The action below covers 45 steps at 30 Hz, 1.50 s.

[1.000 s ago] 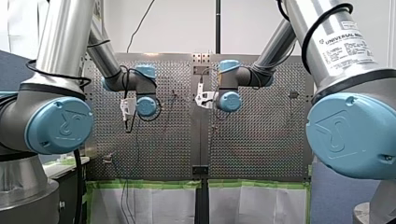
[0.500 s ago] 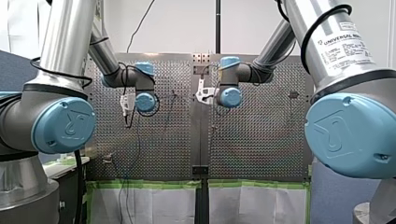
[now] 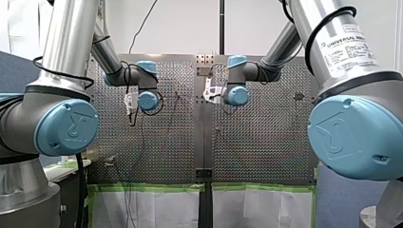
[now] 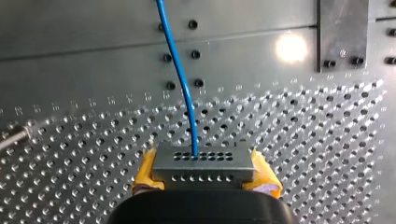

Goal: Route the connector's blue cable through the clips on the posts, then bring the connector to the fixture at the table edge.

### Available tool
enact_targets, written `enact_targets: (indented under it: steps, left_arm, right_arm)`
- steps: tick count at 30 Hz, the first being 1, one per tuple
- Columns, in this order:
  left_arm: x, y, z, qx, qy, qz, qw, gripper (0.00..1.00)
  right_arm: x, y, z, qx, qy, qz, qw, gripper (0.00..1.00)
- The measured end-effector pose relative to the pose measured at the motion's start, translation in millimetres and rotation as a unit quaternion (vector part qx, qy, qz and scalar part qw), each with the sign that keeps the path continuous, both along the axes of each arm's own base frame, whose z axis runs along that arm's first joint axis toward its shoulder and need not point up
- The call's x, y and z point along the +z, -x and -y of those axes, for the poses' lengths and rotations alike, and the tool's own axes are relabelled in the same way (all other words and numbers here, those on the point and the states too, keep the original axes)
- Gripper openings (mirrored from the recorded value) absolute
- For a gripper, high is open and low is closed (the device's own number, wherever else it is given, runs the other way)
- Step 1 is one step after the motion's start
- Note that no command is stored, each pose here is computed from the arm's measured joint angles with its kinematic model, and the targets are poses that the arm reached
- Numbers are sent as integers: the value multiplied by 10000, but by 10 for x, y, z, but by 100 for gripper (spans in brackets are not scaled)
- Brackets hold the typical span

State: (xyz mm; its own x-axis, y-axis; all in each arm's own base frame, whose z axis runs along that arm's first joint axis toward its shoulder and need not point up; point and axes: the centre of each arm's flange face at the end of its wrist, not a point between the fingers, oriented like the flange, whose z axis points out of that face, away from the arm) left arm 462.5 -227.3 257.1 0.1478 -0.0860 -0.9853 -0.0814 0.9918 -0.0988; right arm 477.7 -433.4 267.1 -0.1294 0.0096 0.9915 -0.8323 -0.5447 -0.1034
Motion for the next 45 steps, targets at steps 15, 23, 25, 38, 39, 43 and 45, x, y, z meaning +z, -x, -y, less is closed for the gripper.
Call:
enact_targets:
  steps: [15, 23, 25, 38, 39, 43, 45]
  left_arm:
    - [-90, -223, 51, -129, -1, -94, 9999, 0]
    - [47, -347, 76, -143, 121, 6, 9998, 0]
    - [83, -374, 78, -142, 153, 30, 9998, 0]
    - [54, -337, 83, -123, 228, -145, 9996, 0]
    - [47, -329, 85, -124, 220, -174, 9995, 0]
    - [21, -301, 87, -106, 194, -289, 9993, 0]
    - [9, -288, 82, -75, 185, -335, 9992, 0]
  right_arm:
    - [-39, 97, 139, 31, 5, -14, 10000, 0]
    - [1, 86, 172, 48, 31, 2, 10000, 0]
    - [9, 79, 177, 61, 32, -5, 10000, 0]
    - [2, 19, 113, 215, 17, -104, 9997, 0]
    - [0, 16, 109, 220, 15, -113, 9997, 0]
    - [-4, 5, 92, 242, 15, -147, 9996, 0]
    - [-4, -6, 79, 272, 20, -157, 9995, 0]
